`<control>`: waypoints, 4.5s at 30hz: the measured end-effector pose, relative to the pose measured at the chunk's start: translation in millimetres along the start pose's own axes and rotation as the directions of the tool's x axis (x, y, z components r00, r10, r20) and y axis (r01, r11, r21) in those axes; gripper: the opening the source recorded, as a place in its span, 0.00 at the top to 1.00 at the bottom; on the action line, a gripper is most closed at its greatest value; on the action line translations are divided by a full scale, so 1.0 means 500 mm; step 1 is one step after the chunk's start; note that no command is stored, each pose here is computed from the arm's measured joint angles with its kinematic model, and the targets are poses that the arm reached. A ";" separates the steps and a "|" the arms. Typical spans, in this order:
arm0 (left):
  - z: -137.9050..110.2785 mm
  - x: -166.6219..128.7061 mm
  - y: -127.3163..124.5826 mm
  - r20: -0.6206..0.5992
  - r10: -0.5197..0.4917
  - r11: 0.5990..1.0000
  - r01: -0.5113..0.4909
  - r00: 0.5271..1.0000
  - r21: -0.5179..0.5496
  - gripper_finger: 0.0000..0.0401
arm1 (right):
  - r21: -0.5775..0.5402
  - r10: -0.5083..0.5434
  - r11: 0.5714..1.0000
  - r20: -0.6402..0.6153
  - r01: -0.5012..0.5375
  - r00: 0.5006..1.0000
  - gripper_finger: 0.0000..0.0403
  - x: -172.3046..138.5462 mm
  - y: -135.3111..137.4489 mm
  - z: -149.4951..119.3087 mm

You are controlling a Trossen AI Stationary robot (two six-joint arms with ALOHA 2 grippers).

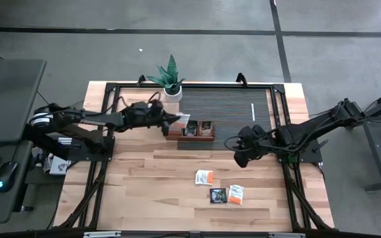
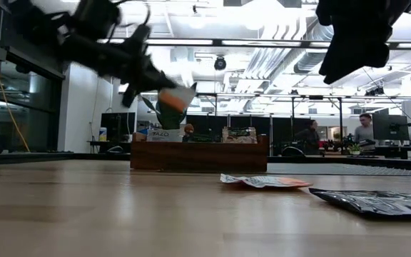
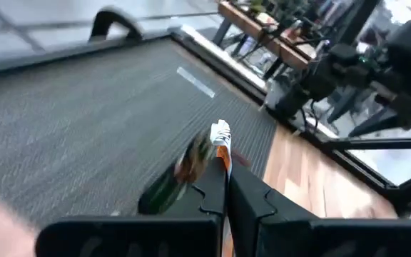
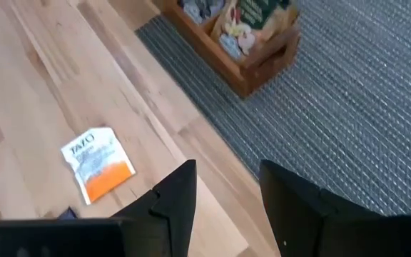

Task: Pick & Place Tea
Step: Put the orange tea bag into the left section of the wooden organizer, then put the blue tea bag into the middle section of the wooden organizer

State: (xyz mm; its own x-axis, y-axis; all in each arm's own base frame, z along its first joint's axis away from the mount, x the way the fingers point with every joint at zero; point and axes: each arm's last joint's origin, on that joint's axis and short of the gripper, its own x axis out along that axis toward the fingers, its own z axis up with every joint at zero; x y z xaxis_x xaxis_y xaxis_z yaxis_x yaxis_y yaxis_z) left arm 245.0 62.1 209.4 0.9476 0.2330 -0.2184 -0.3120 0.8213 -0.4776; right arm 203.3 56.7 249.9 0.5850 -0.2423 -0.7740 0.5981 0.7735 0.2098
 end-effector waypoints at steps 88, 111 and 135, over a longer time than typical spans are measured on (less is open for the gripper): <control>-0.021 0.033 -0.004 -0.086 -0.110 0.990 0.101 0.990 -0.100 0.66 | -0.017 0.279 0.958 -0.187 -0.287 0.942 0.63 0.045 0.007 -0.044; -0.189 0.091 -0.255 -0.339 -0.244 0.969 0.239 0.909 -0.057 0.66 | 0.079 0.411 0.911 -0.145 -0.404 0.900 0.63 0.035 0.043 -0.114; -0.286 0.276 -0.485 -0.636 -0.211 0.969 0.247 0.743 -0.033 0.66 | -0.038 0.505 0.857 -0.141 -0.515 0.851 0.63 0.075 0.170 -0.317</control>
State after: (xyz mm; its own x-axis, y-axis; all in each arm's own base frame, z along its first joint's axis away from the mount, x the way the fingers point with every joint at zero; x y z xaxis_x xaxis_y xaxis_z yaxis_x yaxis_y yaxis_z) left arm 441.5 -179.3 173.6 0.7262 -0.3309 -0.6026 -0.0706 0.8360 -0.5442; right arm 189.2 206.3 143.9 0.7229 0.2672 -0.6372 0.1905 0.8094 0.5555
